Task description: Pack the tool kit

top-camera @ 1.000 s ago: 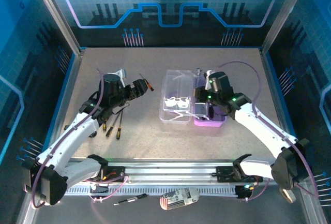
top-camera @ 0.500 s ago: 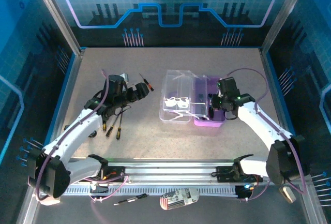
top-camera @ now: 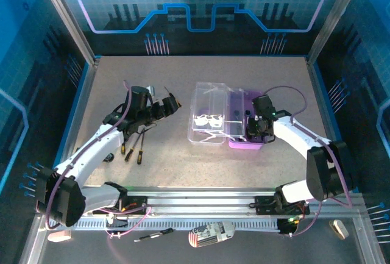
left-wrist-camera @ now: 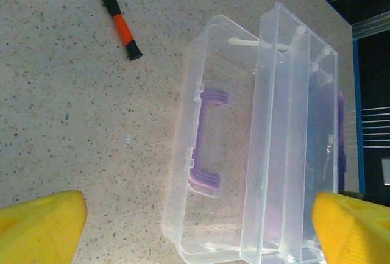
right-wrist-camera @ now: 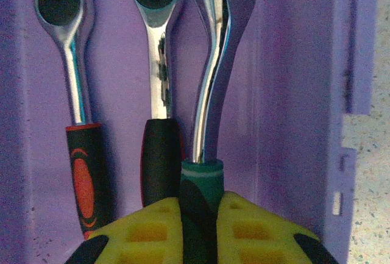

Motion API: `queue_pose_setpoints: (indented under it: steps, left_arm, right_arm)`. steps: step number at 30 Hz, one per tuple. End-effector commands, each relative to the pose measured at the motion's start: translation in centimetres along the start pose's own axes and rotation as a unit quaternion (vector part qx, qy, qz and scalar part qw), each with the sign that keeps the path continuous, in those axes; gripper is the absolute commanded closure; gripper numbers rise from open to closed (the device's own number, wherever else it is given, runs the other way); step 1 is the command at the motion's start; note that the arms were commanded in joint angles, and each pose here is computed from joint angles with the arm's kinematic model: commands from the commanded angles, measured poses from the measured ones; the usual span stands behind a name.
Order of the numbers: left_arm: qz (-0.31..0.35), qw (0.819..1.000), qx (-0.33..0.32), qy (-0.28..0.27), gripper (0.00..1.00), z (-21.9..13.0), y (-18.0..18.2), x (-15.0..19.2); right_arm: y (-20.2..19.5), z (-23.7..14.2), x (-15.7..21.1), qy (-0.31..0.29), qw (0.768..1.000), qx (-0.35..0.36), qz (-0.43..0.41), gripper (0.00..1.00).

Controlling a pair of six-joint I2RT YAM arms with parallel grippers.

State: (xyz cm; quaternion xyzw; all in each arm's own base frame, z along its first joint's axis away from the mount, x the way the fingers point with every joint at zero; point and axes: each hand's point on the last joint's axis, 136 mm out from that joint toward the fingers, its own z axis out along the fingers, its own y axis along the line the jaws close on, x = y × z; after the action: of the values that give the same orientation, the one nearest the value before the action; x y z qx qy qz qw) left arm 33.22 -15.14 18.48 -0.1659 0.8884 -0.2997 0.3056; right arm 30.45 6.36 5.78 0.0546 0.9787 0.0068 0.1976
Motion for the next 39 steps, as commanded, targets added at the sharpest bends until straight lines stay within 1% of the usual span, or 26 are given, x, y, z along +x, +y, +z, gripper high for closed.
queue_pose_setpoints:
  steps: [1,7,9,13,17,24,27,28,29,32,34,36,39]
  left_arm:
    - [0.002,1.000,0.015,-0.006,0.04,-0.4,-1.1,-1.0]
    - [0.002,1.000,0.013,-0.004,0.04,-0.3,-1.0,-0.9]
    - [0.002,1.000,0.012,-0.003,0.04,-0.3,-1.0,-0.9]
    - [0.003,1.000,0.013,-0.003,0.05,-0.3,-1.1,-1.0]
    - [0.004,1.000,0.012,-0.004,0.05,-0.4,-1.1,-1.0]
    - [0.004,1.000,0.009,-0.008,0.04,-0.5,-1.1,-1.2]
    - [0.006,1.000,0.006,-0.010,0.03,-0.6,-1.0,-1.3]
    - [0.007,1.000,0.003,-0.013,0.02,-0.7,-0.9,-1.4]
    - [0.009,1.000,-0.002,-0.017,0.01,-0.9,-0.8,-1.5]
    - [0.014,0.999,-0.033,-0.032,0.01,-1.5,0.3,-1.9]
    - [0.010,0.996,-0.071,-0.051,0.01,-2.3,1.8,-2.3]
    - [0.009,0.991,-0.112,-0.070,0.01,-3.0,3.7,-2.6]
    - [-0.012,0.980,-0.179,-0.082,0.01,-3.9,7.3,-2.3]
  right_arm:
    - [-0.4,0.3,-1.4,-0.018,1.000,0.013,0.009,0.85]
    - [-0.5,1.0,-1.5,-0.011,1.000,0.020,0.013,0.83]
    - [-0.5,1.2,-1.5,-0.010,1.000,0.021,0.017,0.80]
    - [-0.4,1.4,-1.5,-0.006,1.000,0.019,0.019,0.78]
    - [-0.3,0.9,-1.7,-0.012,1.000,0.013,0.021,0.74]
    - [-0.3,-2.3,-3.1,-0.055,0.998,0.002,0.031,0.64]
    - [-0.5,-4.0,-3.4,-0.075,0.997,-0.003,0.034,0.64]
    - [-0.2,-5.4,-4.6,-0.098,0.994,-0.013,0.037,0.64]
    - [0.0,-6.3,-4.9,-0.110,0.993,-0.020,0.038,0.64]
    - [0.9,-9.2,-5.9,-0.152,0.986,-0.057,0.036,0.64]
    - [2.0,-11.2,-6.6,-0.188,0.977,-0.096,0.033,0.64]
    - [3.3,-13.1,-7.2,-0.225,0.964,-0.140,0.033,0.63]
    - [4.7,-14.3,-7.3,-0.255,0.949,-0.183,0.036,0.63]
